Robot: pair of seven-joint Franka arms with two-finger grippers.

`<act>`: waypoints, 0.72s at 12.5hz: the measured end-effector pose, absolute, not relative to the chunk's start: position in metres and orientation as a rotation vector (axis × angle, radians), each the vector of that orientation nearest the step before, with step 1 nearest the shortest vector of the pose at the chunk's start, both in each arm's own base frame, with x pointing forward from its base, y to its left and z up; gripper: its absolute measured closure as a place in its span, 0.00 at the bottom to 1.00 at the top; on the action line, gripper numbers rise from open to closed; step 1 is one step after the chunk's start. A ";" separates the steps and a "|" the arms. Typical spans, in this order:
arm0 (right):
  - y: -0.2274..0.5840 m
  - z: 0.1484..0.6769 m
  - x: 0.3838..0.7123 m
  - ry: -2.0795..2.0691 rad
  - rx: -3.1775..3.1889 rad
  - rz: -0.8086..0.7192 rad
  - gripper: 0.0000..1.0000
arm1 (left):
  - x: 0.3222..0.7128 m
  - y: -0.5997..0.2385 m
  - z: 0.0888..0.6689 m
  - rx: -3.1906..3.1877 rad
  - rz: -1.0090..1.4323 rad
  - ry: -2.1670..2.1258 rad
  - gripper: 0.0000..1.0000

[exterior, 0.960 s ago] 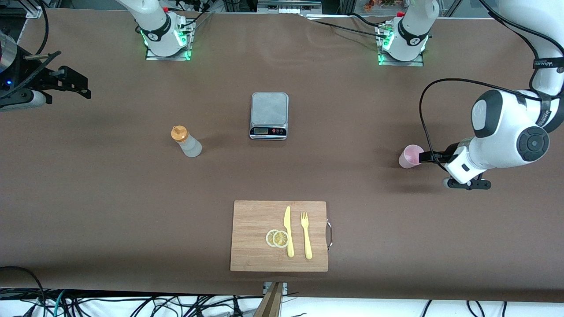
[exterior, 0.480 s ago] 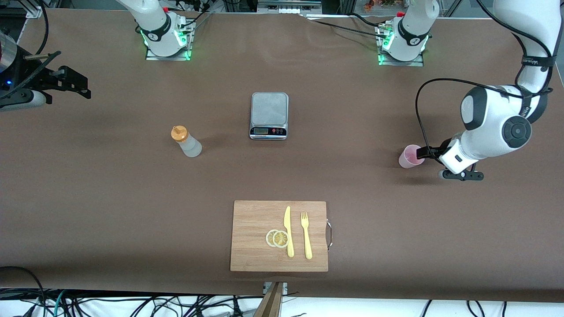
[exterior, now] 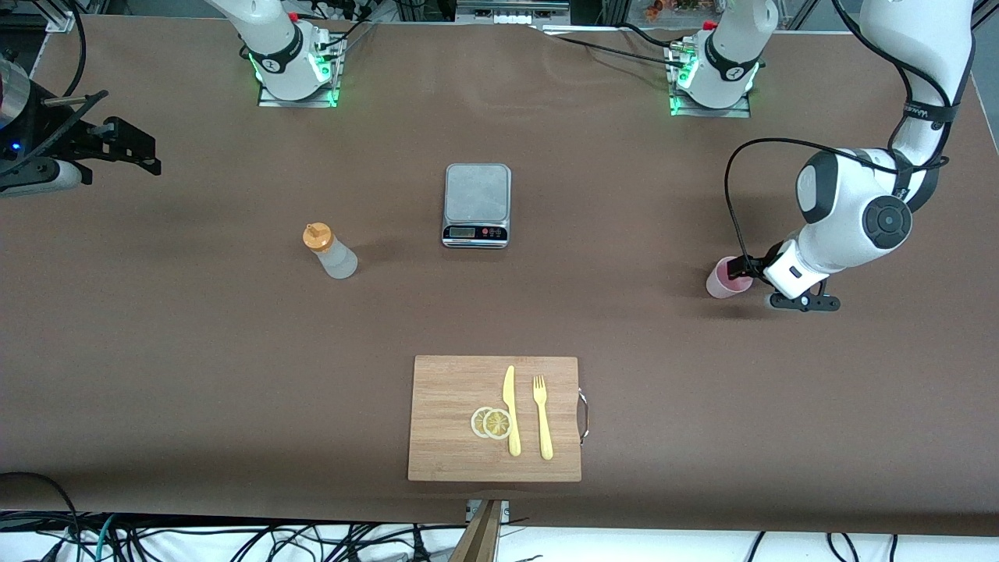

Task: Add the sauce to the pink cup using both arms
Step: 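Move the left gripper to the pink cup and grasp it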

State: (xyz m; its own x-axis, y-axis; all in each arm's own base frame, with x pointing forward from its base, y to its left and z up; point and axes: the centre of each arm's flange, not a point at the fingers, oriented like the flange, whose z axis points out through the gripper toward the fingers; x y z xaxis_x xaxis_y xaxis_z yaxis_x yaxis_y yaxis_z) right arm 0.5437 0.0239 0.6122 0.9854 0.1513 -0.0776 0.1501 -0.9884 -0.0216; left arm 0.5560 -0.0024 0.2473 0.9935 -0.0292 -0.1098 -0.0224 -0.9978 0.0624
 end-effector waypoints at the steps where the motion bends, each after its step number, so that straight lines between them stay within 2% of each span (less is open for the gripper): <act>1: 0.024 0.612 0.544 -0.236 -3.114 0.124 0.00 | 0.555 -0.002 0.245 3.076 -0.161 -0.056 0.00; 8: 0.024 0.612 0.544 -0.236 -3.114 0.124 0.00 | 0.547 0.003 0.235 3.078 -0.155 -0.073 0.04; 9: 0.024 0.612 0.544 -0.236 -3.114 0.124 0.00 | 0.546 0.004 0.235 3.079 -0.158 -0.071 0.12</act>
